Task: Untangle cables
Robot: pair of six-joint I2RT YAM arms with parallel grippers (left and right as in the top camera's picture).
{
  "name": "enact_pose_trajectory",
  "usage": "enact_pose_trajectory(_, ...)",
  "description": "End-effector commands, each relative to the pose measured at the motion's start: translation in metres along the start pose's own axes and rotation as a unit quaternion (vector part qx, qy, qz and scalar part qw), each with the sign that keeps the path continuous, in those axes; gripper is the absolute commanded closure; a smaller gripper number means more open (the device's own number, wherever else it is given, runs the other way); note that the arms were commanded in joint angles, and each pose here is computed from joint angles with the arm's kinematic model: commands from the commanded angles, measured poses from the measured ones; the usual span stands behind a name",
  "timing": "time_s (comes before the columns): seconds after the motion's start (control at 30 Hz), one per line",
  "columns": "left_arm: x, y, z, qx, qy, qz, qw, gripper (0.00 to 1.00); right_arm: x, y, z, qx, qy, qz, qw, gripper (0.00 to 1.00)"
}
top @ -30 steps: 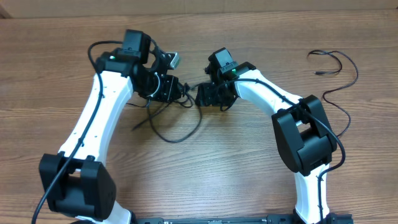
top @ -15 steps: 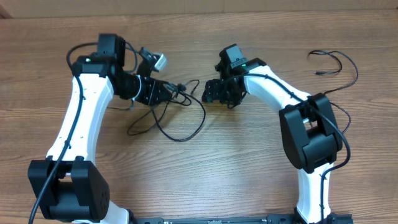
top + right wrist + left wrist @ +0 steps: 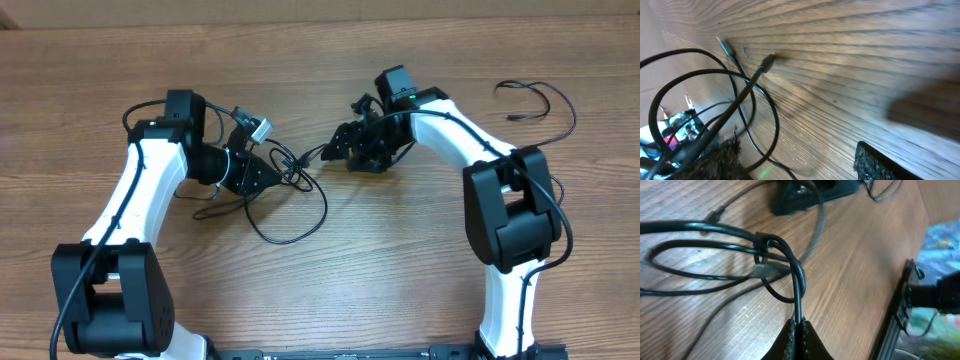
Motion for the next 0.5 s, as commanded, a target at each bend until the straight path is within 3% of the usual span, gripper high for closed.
enact_pose_trajectory(0.0, -0.002, 0.016, 0.002, 0.025, -0.027, 0.076, 0.996, 0.95, 0.000, -0.003, 0.006, 0.010, 0.000, 0.003, 1.000, 0.27)
enact_pose_trajectory(0.07, -0.002, 0.028, -0.003, 0.022, -0.053, 0.110, 0.992, 0.96, -0.003, -0.003, 0.007, 0.014, 0.007, -0.005, 1.000, 0.26)
enact_pose_trajectory(0.17, -0.004, 0.024, -0.009, -0.030, -0.074, 0.098, 0.992, 0.96, -0.009, 0.003, 0.007, 0.041, 0.023, -0.012, 0.999, 0.29)
enact_pose_trajectory(0.23, -0.005, 0.020, -0.011, -0.056, -0.082, 0.084, 0.992, 0.96, -0.015, 0.013, 0.009, 0.081, 0.038, 0.003, 0.996, 0.40)
enact_pose_trajectory(0.37, 0.004, 0.009, -0.002, -0.124, -0.113, 0.052, 0.984, 0.96, -0.026, 0.031, 0.015, 0.163, 0.060, 0.037, 0.984, 0.48)
enact_pose_trajectory(0.43, 0.009, -0.004, 0.009, -0.190, -0.141, 0.009, 0.972, 0.96, -0.028, 0.040, 0.018, 0.205, 0.058, 0.064, 0.975, 0.63)
enact_pose_trajectory(0.47, 0.011, -0.009, 0.014, -0.215, -0.153, -0.009, 0.964, 0.96, -0.028, 0.045, 0.020, 0.226, 0.055, 0.079, 0.969, 0.65)
Point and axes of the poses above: each gripper's point midway between its finger pads, its own z axis back along the fingers, its own y axis along the line the jaws close on, x = y × z, the point moved 5 cm from there along z, back along the fingers, and after that the axes turned 8 degrees about z, right-handed, at the moved point
